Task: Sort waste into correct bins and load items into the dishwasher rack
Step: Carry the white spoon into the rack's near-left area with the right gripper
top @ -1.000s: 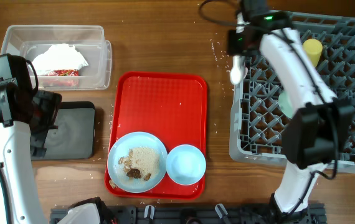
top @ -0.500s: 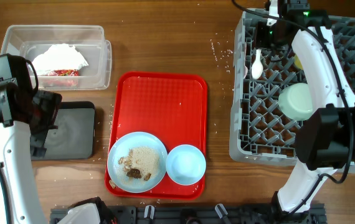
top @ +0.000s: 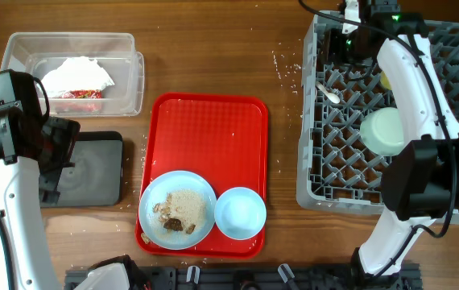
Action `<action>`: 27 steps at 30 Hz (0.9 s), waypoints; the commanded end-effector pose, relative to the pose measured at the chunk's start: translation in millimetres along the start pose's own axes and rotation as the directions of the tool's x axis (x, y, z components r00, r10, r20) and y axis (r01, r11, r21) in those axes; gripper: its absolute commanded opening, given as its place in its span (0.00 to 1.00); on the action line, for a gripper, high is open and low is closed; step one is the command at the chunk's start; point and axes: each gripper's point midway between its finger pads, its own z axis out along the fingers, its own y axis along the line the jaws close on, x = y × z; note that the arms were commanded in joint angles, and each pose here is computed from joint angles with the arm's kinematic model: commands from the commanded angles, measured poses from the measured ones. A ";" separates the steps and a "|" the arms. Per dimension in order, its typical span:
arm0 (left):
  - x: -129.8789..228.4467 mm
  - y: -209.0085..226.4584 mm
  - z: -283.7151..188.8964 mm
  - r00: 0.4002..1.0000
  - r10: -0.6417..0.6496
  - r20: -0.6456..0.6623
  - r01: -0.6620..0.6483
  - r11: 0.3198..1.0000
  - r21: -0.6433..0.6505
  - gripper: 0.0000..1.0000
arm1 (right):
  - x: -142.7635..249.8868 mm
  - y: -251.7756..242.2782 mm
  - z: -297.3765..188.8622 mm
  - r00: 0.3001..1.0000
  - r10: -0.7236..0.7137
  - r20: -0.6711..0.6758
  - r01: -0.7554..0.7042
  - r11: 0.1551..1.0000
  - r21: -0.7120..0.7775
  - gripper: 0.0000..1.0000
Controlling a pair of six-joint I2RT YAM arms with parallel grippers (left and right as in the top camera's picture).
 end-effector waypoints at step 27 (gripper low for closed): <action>-2.7 3.1 -0.4 1.000 -0.020 0.016 0.020 1.000 -0.008 1.00 | 106.3 3.4 11.5 0.922 0.093 -0.377 -0.074 0.995 0.065 0.22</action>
